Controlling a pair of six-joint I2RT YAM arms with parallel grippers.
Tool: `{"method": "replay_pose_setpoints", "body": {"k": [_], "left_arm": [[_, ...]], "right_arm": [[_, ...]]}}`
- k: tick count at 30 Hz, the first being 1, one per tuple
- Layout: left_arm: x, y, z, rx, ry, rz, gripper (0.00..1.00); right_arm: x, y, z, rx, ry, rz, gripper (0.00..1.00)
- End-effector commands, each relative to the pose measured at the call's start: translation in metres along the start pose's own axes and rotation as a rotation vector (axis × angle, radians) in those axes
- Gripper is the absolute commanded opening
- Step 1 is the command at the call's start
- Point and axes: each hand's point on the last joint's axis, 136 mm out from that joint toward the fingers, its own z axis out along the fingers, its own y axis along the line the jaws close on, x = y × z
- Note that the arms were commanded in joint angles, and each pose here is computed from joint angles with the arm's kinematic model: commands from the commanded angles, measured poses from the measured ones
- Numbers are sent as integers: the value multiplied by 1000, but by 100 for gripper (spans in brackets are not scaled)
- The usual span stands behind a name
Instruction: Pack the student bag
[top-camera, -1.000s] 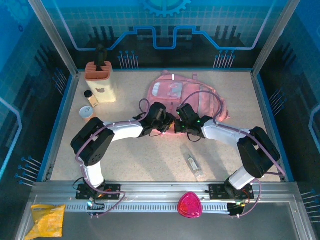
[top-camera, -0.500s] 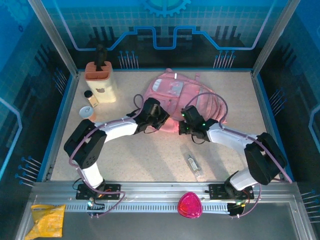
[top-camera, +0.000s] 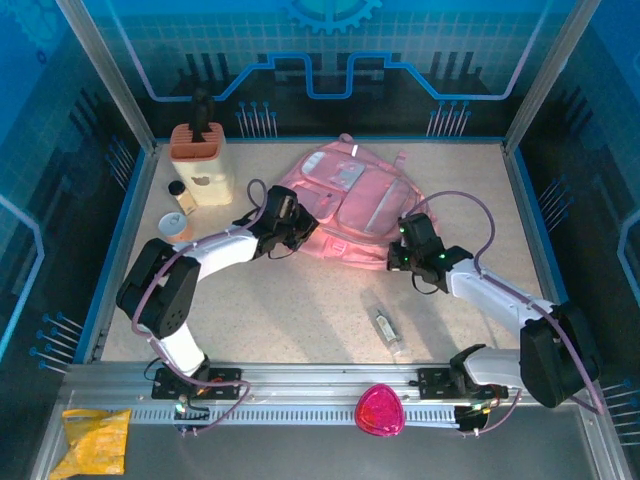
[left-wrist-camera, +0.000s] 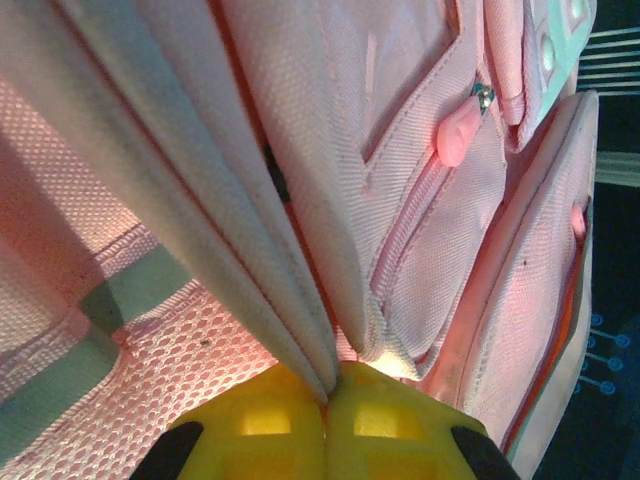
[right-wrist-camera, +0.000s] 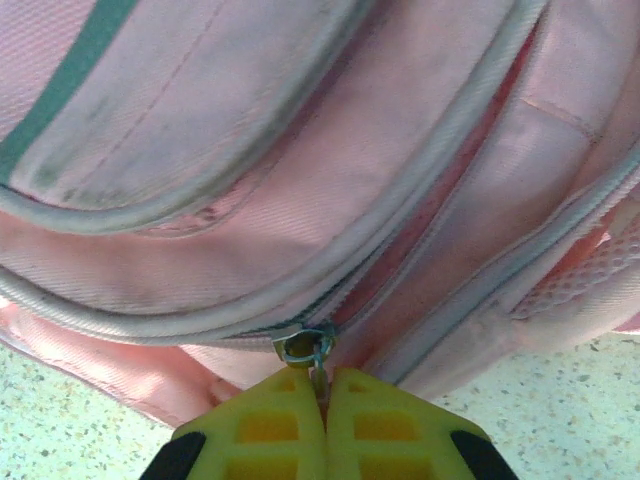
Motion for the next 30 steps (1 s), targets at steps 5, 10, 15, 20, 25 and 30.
{"method": "replay_pose_setpoints", "body": {"k": [5,10,15,20,25,30], "left_arm": [[-48,-27,2,-1,-108,126,0],[-62,-37,10,-16,-58,175,0],[-75,-41,-4,-41,-87,231,27],[-67,-33,-34,-14,-93,211,40],[-30,-21,-50,73,-58,106,45],[18,-12,-50,112,-19,10,54]], "right_arm": [[12,13,-7,-2,37,-67,0],[22,49,-9,-64,46,-104,0],[26,83,-10,-143,46,-111,0],[23,81,-9,-139,33,-112,0],[28,75,-7,-121,46,-124,0],[33,71,-6,-116,48,-121,0]]}}
